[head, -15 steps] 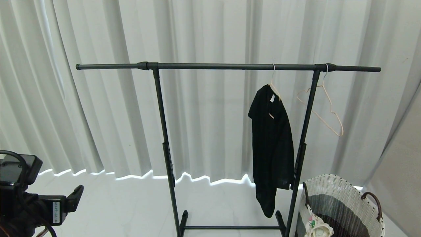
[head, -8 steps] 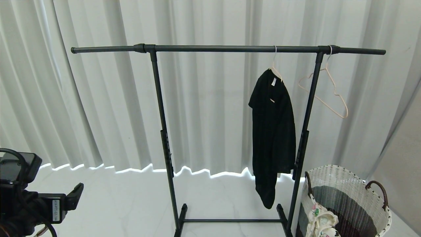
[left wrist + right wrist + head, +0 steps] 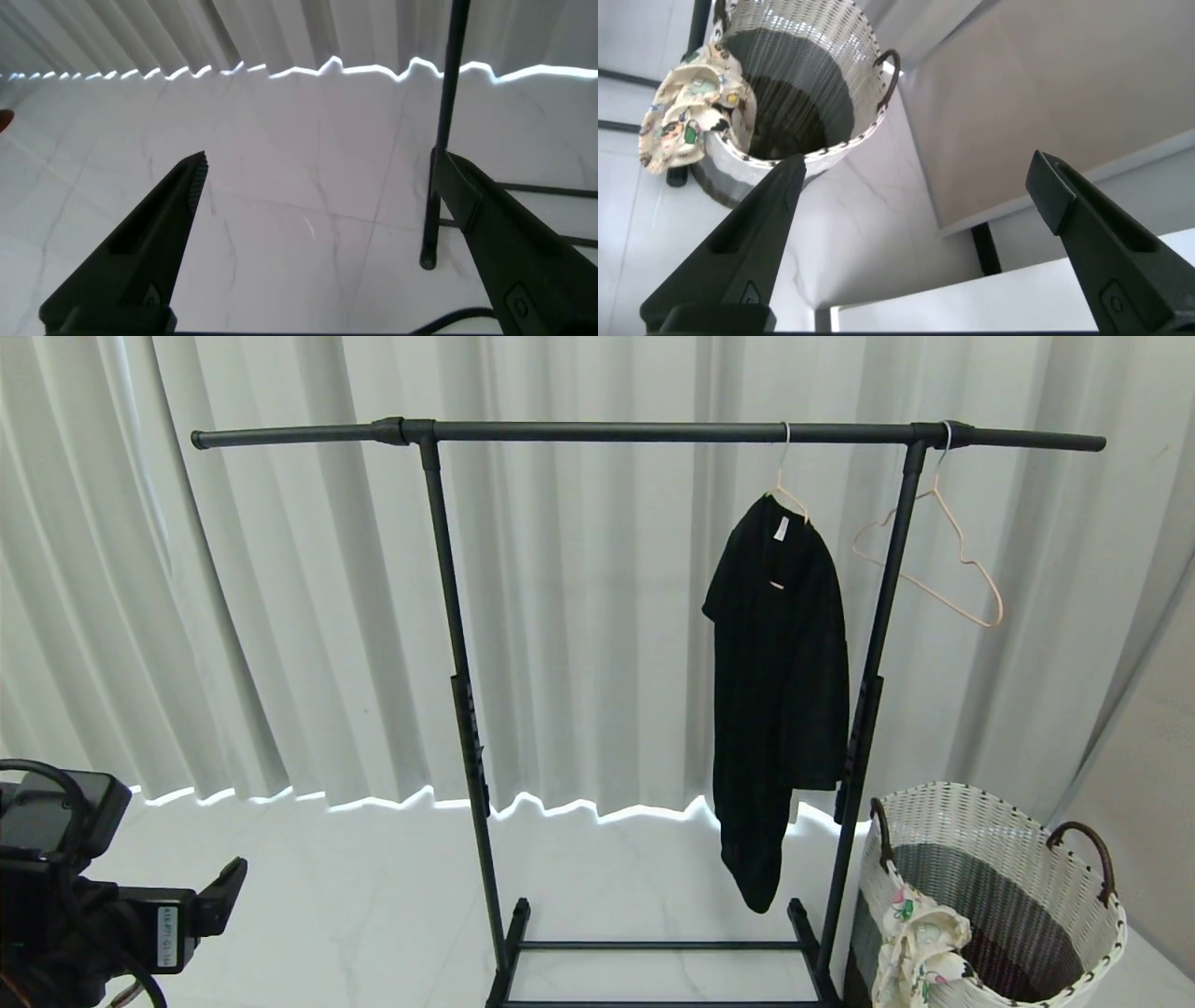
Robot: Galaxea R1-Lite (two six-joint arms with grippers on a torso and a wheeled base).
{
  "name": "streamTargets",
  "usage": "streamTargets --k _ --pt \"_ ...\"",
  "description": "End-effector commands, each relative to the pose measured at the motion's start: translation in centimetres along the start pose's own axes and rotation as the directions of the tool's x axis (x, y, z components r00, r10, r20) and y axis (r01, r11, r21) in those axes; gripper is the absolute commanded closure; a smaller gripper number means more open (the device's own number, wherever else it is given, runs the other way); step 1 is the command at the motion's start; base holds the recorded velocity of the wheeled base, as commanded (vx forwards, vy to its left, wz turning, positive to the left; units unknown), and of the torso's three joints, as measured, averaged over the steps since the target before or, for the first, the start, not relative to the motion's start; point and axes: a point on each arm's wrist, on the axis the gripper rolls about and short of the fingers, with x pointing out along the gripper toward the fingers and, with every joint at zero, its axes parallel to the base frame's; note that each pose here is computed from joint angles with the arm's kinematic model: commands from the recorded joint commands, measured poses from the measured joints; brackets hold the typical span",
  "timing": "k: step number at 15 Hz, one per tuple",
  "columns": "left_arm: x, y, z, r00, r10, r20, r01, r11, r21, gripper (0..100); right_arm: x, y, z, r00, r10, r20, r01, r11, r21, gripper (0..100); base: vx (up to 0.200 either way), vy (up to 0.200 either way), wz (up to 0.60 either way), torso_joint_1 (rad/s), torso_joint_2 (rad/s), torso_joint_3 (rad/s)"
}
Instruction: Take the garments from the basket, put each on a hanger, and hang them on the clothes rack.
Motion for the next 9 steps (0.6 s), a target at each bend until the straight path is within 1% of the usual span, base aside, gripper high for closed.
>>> streamTargets --k 1,4,5,6,7,9 --pt "0.0 -0.3 0.0 1.0 -0.022 0.002 0.022 1.0 0.012 0 0.2 0.1 0.0 1.0 0.006 -0.011 -0.006 1.0 -0.007 0 0.0 0.0 0.0 0.0 0.0 0.0" --pt "-0.3 -0.8 0.1 0.998 -0.055 0.02 0.054 0.998 0.026 0 0.3 0.6 -0.9 1.0 0.014 -0.021 -0.014 1.0 -0.015 0 0.0 0.0 0.0 0.0 0.0 0.0" --pt "-0.6 -1.0 0.2 0.997 -0.076 0.033 0.075 0.996 0.043 0 0.3 0.8 -1.2 1.0 0.013 -0.011 -0.013 1.0 -0.011 0 0.0 0.0 0.0 0.0 0.0 0.0" --pt "-0.9 -1.1 0.3 0.994 -0.092 0.052 0.089 0.995 0.048 0 0.3 0.9 -1.4 1.0 0.011 -0.009 -0.012 1.0 -0.01 0 0.0 -0.2 0.0 0.002 0.0 0.002" --pt "-1.1 -1.4 0.2 0.992 -0.112 0.058 0.108 0.992 0.065 0 0.2 0.9 -1.4 1.0 0.011 -0.009 -0.012 1.0 -0.01 0 0.0 -0.2 0.0 0.002 0.01 0.002" --pt "-1.3 -1.7 -0.1 0.989 -0.139 0.058 0.134 0.988 0.082 0 0.2 0.8 -1.5 1.0 0.01 -0.005 -0.01 1.0 -0.008 0 0.0 -0.2 0.0 -0.007 0.0 0.007"
